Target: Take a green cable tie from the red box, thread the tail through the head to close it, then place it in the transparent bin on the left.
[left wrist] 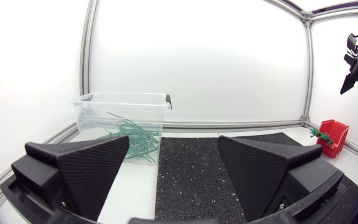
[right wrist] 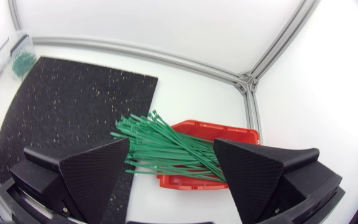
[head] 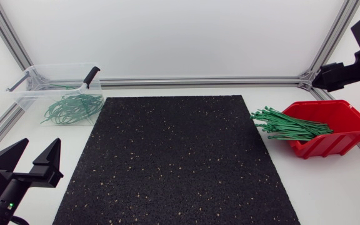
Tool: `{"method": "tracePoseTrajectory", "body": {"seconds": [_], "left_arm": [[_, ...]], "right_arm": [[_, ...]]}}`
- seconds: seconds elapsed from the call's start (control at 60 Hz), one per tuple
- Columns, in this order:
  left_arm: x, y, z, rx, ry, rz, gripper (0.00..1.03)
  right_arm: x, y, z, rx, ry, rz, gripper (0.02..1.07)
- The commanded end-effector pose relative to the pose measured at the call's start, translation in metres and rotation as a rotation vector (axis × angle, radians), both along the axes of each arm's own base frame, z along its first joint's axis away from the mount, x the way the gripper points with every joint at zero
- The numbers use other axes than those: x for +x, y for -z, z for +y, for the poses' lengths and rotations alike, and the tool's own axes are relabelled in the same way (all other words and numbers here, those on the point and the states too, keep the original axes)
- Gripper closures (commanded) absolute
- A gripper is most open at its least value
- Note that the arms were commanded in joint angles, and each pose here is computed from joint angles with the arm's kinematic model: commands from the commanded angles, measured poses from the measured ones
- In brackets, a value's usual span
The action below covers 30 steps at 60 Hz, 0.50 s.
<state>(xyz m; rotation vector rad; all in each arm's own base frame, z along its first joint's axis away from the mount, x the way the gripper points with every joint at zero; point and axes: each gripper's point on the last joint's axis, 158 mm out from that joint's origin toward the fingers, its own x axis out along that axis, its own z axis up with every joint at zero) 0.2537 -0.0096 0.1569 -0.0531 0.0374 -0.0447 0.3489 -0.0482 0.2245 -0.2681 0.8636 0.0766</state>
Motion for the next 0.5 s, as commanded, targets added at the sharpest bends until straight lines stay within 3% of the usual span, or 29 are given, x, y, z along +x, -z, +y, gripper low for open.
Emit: {"method": "tracePoseTrajectory", "body": {"seconds": [0.0,0.083,0.25,0.483], "left_arm": [[0.001,0.023,-0.001,-0.010,0.005,0.051,0.04],[0.001,0.023,-0.001,-0.010,0.005,0.052,0.04],[0.001,0.023,-0.002,-0.010,0.008,0.052,0.04],[0.001,0.023,-0.002,-0.010,0.008,0.054,0.04]], "right_arm": [[0.002,0.013,-0.002,-0.091,-0.138,0.078,0.14],[0.000,0.025,-0.009,-0.122,-0.186,0.146,0.14],[-0.019,0.064,-0.012,-0.219,-0.426,0.304,0.14],[-0.038,0.093,-0.010,-0.326,-0.684,0.400,0.14]]}}
